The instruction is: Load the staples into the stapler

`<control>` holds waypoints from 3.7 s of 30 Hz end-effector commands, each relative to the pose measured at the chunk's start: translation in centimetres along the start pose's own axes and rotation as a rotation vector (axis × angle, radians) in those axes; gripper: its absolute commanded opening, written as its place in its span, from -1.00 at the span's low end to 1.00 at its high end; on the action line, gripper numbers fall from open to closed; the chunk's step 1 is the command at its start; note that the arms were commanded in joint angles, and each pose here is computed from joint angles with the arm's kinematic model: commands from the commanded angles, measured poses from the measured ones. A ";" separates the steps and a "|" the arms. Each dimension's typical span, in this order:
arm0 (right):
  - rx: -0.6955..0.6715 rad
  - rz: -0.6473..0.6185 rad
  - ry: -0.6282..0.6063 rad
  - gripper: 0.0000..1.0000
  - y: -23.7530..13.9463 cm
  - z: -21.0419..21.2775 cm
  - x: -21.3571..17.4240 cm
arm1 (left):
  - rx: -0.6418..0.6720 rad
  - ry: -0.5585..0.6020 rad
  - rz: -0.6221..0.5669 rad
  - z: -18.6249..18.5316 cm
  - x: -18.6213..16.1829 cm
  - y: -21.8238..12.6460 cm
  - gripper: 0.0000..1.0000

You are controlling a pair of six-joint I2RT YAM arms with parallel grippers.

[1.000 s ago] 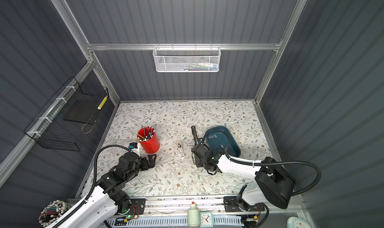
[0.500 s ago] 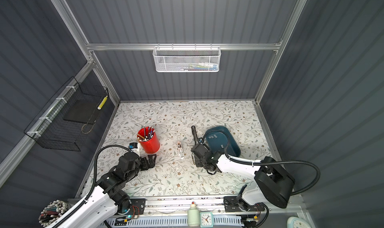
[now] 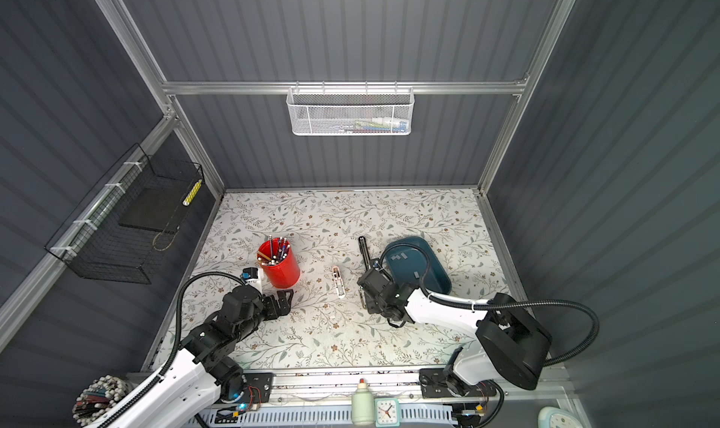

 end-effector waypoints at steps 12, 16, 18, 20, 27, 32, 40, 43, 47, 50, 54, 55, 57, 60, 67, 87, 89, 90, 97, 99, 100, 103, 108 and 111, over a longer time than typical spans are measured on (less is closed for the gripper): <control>-0.062 0.028 -0.027 -0.34 0.2 -0.1 -0.2 | -0.028 0.014 -0.022 -0.6 0.7 -0.4 0.99; -0.083 0.031 -0.036 -0.34 0.2 -0.2 -0.2 | -0.029 0.013 -0.023 -0.6 0.7 -0.4 0.99; -0.102 0.029 -0.044 -0.34 0.2 -0.2 -0.3 | -0.030 0.014 -0.025 -0.6 0.7 -0.4 0.99; -0.127 0.030 -0.052 -0.34 0.2 -0.2 -0.4 | -0.029 0.014 -0.024 -0.6 0.7 -0.4 0.99; -0.196 0.058 -0.100 -0.31 0.5 0.0 -0.7 | -0.029 0.013 -0.023 -0.6 0.7 -0.4 0.99; -0.250 0.068 -0.127 -0.28 0.7 0.1 -0.7 | -0.028 0.014 -0.022 -0.5 0.6 -0.4 0.99; -0.257 0.068 -0.142 -0.23 0.8 0.4 -0.6 | -0.031 0.014 -0.023 -0.6 0.7 -0.4 0.99; -0.228 0.048 -0.153 -0.23 0.5 0.9 -0.3 | -0.032 0.013 -0.023 -0.6 0.7 -0.4 0.99; -0.147 0.011 -0.158 -0.15 -0.2 1.7 0.0 | -0.031 0.015 -0.021 -0.6 0.6 -0.4 1.00; -0.104 -0.042 -0.142 -0.07 -1.2 1.7 0.5 | -0.037 0.013 -0.023 -0.6 0.7 -0.4 0.99; -0.047 -0.119 -0.122 -0.02 -2.9 1.4 1.1 | -0.039 0.016 -0.021 -0.6 0.6 -0.4 1.00; -0.034 -0.142 -0.111 -0.01 -3.5 1.3 1.2 | -0.038 0.017 -0.020 -0.6 0.6 -0.4 0.99; -0.015 -0.189 -0.086 0.02 -4.5 0.8 1.4 | -0.039 0.016 -0.023 -0.6 0.6 -0.4 0.99; 0.021 -0.214 0.007 0.02 -6.2 0.1 1.4 | -0.037 0.016 -0.024 -0.6 0.6 -0.4 0.99; 0.041 -0.384 0.316 0.26 -9.4 -1.4 3.9 | -0.012 0.019 -0.023 -0.5 0.8 -0.1 0.99; -0.005 -0.531 0.443 0.98 -10.5 -8.4 5.4 | 0.080 -0.008 -0.102 0.5 2.4 -2.1 0.99; -0.041 -0.506 0.481 0.98 -10.2 -9.7 4.5 | 0.030 -0.037 -0.150 0.1 2.7 -2.4 0.99; -0.062 -0.486 0.492 0.94 -10.2 -10.2 4.3 | -0.003 -0.046 -0.172 -0.1 2.8 -2.4 0.99; -0.104 -0.273 0.524 0.14 -7.4 -11.2 3.0 | -0.197 0.003 -0.253 -2.2 2.9 -1.2 0.99; -0.111 -0.237 0.537 -0.05 -6.6 -11.4 2.8 | -0.237 0.025 -0.275 -2.8 3.2 -0.8 0.99; -0.112 -0.221 0.546 -0.11 -6.1 -11.5 2.7 | -0.260 0.035 -0.287 -3.1 3.3 -0.5 0.99; -0.092 -0.156 0.553 -0.32 -4.7 -11.5 2.6 | -0.296 0.061 -0.315 -3.8 3.7 0.0 0.99; -0.093 -0.025 0.555 -0.51 -2.1 -11.0 1.7 | -0.274 0.094 -0.373 -4.0 4.8 -0.1 0.99; -0.079 0.022 0.562 -0.54 -1.1 -10.7 0.6 | -0.238 0.107 -0.399 -3.5 4.9 -0.4 0.99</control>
Point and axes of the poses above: each gripper's point midway between its finger pads, its own y axis out along the fingers, its own z axis along the line the jaws close on, x = y × z, the point moved 6 cm from there along -y, back along the fingers, and after that the axes turned 1 degree about -y, right-handed, at the moved point
